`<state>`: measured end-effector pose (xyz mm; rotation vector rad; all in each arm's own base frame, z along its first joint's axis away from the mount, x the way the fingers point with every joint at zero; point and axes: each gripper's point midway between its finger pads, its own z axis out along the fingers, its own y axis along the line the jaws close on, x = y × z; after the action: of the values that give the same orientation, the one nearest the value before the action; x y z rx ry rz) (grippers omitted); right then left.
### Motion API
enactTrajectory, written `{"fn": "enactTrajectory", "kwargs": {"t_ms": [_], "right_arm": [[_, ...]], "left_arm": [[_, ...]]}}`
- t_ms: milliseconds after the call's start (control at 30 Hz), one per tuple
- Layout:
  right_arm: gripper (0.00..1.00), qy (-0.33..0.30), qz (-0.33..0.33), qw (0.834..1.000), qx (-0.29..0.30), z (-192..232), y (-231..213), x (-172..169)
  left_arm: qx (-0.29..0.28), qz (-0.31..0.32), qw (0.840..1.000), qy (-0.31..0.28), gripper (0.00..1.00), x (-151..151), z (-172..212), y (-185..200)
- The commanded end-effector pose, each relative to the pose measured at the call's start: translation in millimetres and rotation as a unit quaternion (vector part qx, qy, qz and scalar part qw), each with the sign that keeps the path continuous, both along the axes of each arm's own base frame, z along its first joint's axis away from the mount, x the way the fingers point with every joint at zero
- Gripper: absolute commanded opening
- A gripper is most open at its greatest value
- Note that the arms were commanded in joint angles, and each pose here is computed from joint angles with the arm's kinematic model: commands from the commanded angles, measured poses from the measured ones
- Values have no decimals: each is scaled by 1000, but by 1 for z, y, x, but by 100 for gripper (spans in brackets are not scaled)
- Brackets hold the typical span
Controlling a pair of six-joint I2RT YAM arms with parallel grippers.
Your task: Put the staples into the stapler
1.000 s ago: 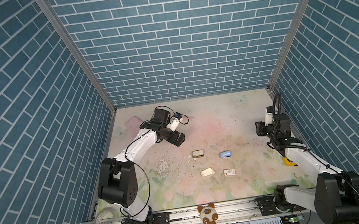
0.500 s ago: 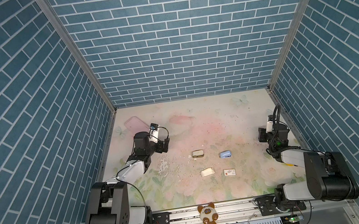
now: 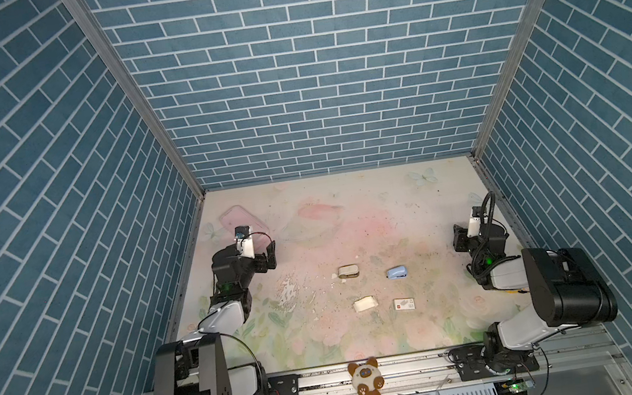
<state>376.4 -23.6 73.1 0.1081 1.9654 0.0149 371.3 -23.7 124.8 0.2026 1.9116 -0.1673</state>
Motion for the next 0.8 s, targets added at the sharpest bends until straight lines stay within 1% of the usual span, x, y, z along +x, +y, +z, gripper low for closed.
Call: {"fn": "enactTrajectory", "kwargs": {"t_ms": [0, 100, 200, 300, 333, 367, 400, 467, 500, 767], "right_arm": [[55, -36, 4, 999, -14, 18, -2, 9], [56, -33, 10, 999, -12, 19, -1, 12], [56, -9, 20, 1000, -11, 15, 2, 18], [63, -9, 21, 1000, -11, 15, 2, 18], [68, -8, 20, 1000, -13, 14, 2, 18], [92, -8, 19, 1000, -14, 14, 2, 18], [99, -9, 18, 1000, -16, 15, 2, 18], [99, -8, 19, 1000, -17, 15, 2, 18], [99, -7, 19, 1000, -17, 14, 2, 18], [99, -8, 19, 1000, -17, 15, 2, 19]], "left_arm": [[1, 3, 999, -35, 100, 7, 1, 3], [2, 3, 999, -47, 100, 7, -10, 3], [-1, 6, 998, -62, 99, 6, -20, 4], [1, 30, 999, -45, 100, 9, -23, 12], [0, 31, 998, -49, 100, 11, -22, 12], [2, 30, 999, -43, 100, 11, -23, 12], [4, 29, 999, -34, 100, 14, -24, 11], [4, 29, 1000, -12, 100, 22, -28, 11], [11, 31, 999, -8, 100, 21, -29, 10], [11, 28, 999, -11, 100, 21, -29, 9]]}}
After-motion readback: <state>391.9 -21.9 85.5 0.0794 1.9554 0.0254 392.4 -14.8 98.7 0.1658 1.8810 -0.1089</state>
